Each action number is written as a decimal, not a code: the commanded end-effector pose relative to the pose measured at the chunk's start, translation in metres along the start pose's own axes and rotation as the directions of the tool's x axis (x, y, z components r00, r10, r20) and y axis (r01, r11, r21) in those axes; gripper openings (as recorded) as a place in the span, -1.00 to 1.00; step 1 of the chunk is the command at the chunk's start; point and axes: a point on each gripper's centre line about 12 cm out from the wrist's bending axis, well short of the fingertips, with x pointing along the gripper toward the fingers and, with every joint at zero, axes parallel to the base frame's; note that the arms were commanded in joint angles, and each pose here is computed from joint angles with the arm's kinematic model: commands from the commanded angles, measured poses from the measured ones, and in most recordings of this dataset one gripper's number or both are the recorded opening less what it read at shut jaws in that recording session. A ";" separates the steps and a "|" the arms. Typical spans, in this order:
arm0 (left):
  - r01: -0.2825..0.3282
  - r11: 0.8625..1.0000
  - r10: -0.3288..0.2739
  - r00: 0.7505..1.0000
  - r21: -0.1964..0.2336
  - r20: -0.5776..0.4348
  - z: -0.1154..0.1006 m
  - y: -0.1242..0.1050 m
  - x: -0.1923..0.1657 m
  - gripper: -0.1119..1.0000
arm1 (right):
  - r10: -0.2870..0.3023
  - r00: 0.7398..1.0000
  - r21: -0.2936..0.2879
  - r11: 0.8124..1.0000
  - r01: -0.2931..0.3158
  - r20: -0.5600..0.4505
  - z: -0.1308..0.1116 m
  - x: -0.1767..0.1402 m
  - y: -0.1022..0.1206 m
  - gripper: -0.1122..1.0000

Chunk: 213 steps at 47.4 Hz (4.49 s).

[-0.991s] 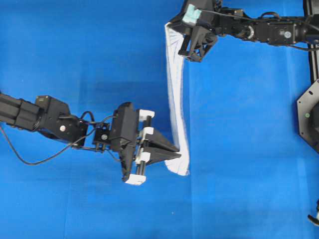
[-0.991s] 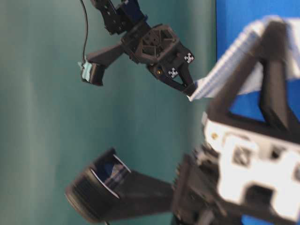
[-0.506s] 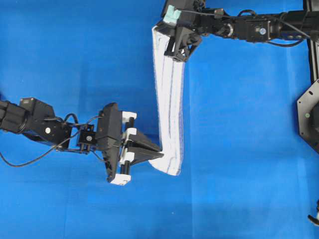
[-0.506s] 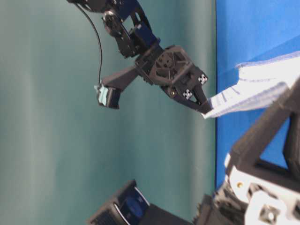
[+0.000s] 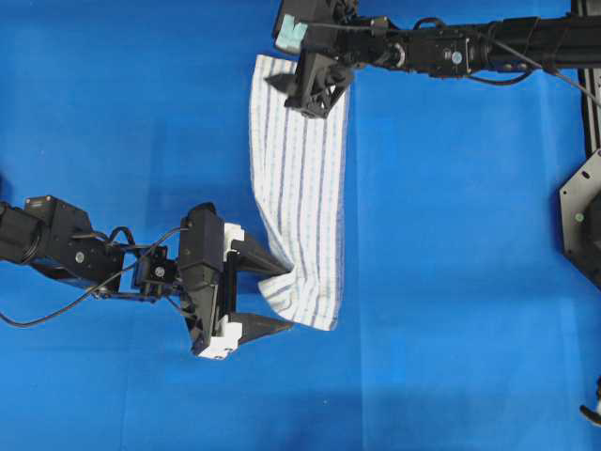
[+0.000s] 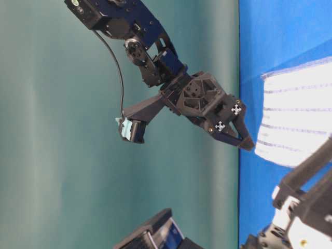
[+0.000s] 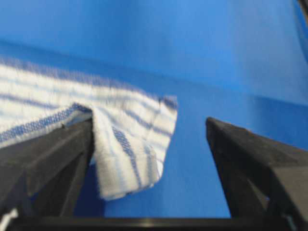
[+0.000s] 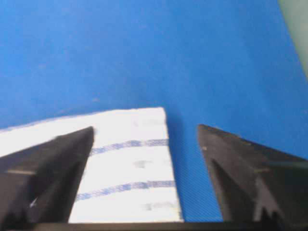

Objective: Fold the blue towel.
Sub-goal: 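Lay the strip down vertically, open both grippers and withdraw, then grasp the top corners of the vertical strip with both grippers, then fold the top end down toward the bottom end with both grippers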

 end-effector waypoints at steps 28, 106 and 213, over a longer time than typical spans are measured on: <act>0.095 0.993 -0.095 0.995 -0.077 0.010 0.068 -0.023 -0.113 0.82 | 0.023 0.990 -0.041 0.999 -0.017 0.137 0.043 -0.074 0.001 0.86; -0.575 0.811 0.578 0.816 0.107 0.004 0.103 0.268 -0.054 0.81 | -0.143 0.990 0.011 0.990 0.143 0.004 -0.046 -0.055 -0.032 0.85; -0.471 0.861 0.479 0.878 0.193 0.006 0.099 0.212 -0.056 -0.68 | -0.020 1.000 0.035 0.999 0.019 0.007 -0.036 -0.082 0.005 -0.83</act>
